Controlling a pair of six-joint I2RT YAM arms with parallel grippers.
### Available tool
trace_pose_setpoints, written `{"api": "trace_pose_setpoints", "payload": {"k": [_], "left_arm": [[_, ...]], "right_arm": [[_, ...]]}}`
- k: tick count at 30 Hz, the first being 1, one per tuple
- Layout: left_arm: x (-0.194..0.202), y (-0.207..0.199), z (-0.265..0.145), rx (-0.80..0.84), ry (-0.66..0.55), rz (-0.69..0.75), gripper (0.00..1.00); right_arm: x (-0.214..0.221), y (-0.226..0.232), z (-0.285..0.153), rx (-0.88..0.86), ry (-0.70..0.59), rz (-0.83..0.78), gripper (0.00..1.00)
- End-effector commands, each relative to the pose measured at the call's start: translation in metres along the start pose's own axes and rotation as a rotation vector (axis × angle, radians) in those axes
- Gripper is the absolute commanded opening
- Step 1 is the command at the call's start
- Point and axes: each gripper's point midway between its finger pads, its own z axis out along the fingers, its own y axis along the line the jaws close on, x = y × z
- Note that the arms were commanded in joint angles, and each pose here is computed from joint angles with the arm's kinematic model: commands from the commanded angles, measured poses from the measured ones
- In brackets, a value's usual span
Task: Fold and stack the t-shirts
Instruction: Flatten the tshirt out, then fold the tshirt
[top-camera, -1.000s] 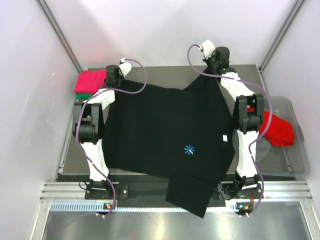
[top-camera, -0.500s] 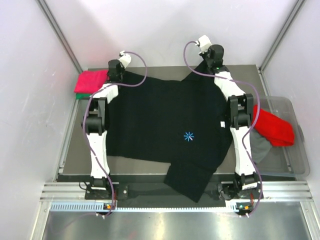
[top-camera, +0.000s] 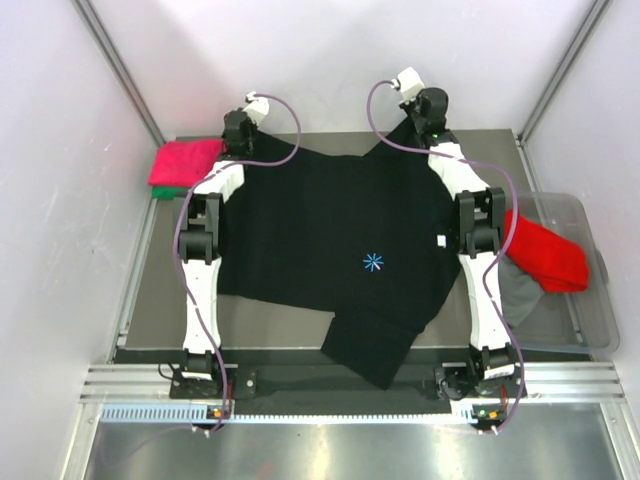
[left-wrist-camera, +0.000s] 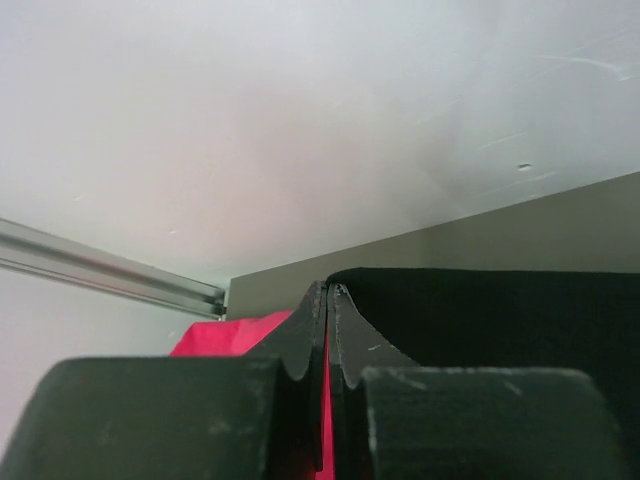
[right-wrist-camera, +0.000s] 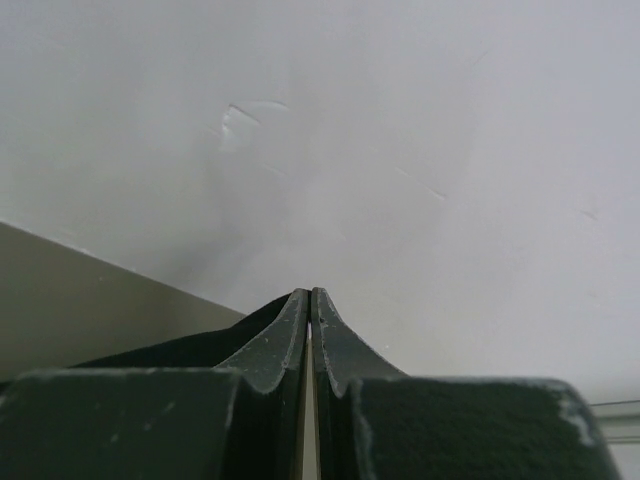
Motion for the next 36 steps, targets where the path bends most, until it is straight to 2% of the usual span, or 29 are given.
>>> {"api": "trace_pose_setpoints", "payload": {"k": [1, 3, 4, 6, 10, 11, 15, 16, 23, 36], "left_arm": [[-0.056, 0.037, -0.017, -0.064, -0.135, -0.073, 0.00], [-0.063, 0.038, -0.023, -0.040, -0.135, -0.077, 0.00], [-0.071, 0.044, -0.029, -0.037, -0.140, -0.094, 0.00], [-0.071, 0.042, -0.037, 0.002, -0.115, -0.097, 0.00], [-0.077, 0.049, -0.065, 0.039, -0.132, -0.095, 0.00], [-0.078, 0.050, -0.071, 0.037, -0.143, -0.085, 0.00], [-0.057, 0.046, -0.093, 0.033, -0.126, -0.047, 0.00], [-0.059, 0.050, -0.096, 0.015, -0.143, -0.038, 0.00], [-0.044, 0.060, -0.118, 0.002, -0.129, -0.032, 0.00], [-0.026, 0.071, -0.152, 0.015, -0.102, -0.061, 0.00]], "right_arm": [[-0.062, -0.042, -0.022, 0.040, -0.094, 0.033, 0.00], [-0.062, -0.040, -0.032, 0.020, -0.077, 0.025, 0.00], [-0.078, -0.049, -0.045, 0.019, -0.090, 0.023, 0.00], [-0.071, -0.036, -0.056, -0.031, -0.057, 0.010, 0.00], [-0.076, -0.038, -0.096, -0.069, -0.027, 0.013, 0.00], [-0.057, -0.027, -0.102, -0.093, 0.017, 0.013, 0.00], [-0.056, -0.032, -0.143, -0.092, 0.019, 0.034, 0.00], [-0.042, -0.024, -0.150, -0.108, 0.052, 0.036, 0.00], [-0.032, -0.018, -0.195, -0.153, 0.110, 0.087, 0.00], [-0.045, -0.008, -0.298, -0.232, 0.129, 0.198, 0.00]]}}
